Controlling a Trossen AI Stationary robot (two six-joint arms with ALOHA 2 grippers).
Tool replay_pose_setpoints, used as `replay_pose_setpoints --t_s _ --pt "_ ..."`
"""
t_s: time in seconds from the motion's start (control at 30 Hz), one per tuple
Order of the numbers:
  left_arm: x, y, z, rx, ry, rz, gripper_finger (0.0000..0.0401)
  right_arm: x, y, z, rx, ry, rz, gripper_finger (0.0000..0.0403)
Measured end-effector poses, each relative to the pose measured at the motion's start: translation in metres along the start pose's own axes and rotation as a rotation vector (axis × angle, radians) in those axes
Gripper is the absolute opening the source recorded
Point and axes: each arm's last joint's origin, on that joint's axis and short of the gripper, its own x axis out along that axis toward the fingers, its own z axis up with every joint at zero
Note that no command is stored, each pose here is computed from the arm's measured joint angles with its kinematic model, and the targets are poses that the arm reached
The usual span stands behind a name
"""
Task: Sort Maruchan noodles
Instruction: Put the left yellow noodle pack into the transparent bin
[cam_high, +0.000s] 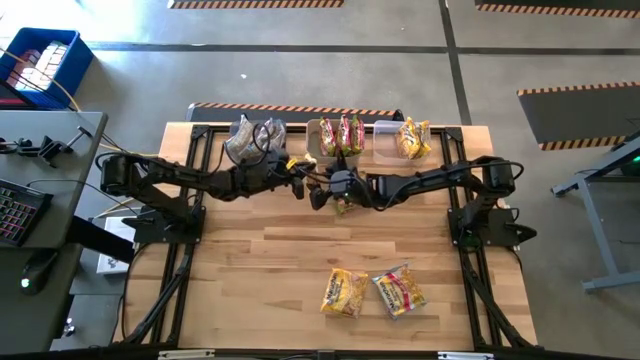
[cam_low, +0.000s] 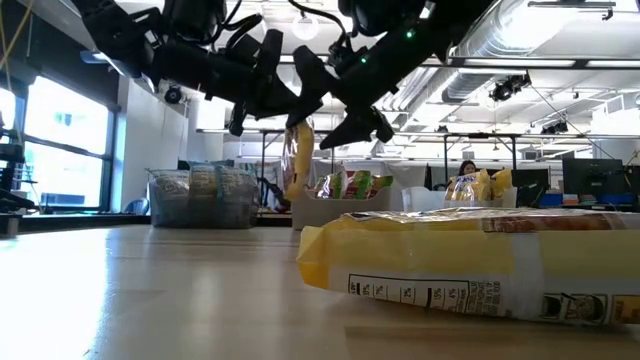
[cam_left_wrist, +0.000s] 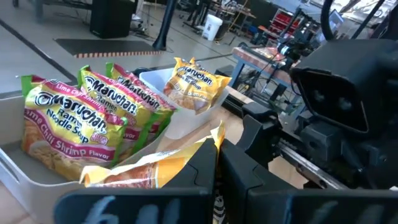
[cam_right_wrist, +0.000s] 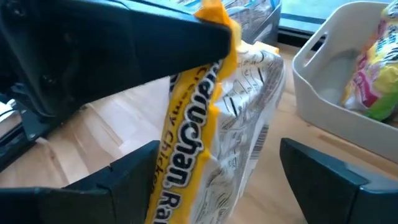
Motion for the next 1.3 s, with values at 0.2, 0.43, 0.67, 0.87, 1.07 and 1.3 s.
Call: replay_pose_setpoints --t_s 0.2,0.43,0.67,0.87,1.07,1.3 --pt "0.000 0.001 0.001 0.027 0.008 -0.025 0.0000 0.003 -0.005 0.003 -0.015 -0.003 -0.017 0.0312" --pt "0.000 -0.002 0.001 0.038 0.021 -0.104 0.0000 0.007 -0.015 0.006 -0.031 0.019 -0.052 0.0312" --pt "0.000 -0.004 0.008 -0.004 -0.066 -0.078 0.0000 0.004 -0.006 0.008 -0.091 -0.042 -0.025 0.0312" --pt "-0.001 -0.007 0.013 -0.014 -0.103 -0.153 0.0000 0.002 -0.002 0.010 -0.136 -0.116 -0.057 0.0312" --pt "-0.002 -0.010 0.016 -0.018 -0.114 -0.208 0.0001 0.003 -0.005 0.013 -0.135 -0.124 -0.076 0.0283" --pt "-0.002 -0.010 0.016 -0.019 -0.117 -0.209 0.0001 0.002 -0.003 0.011 -0.171 -0.135 -0.093 0.0181"
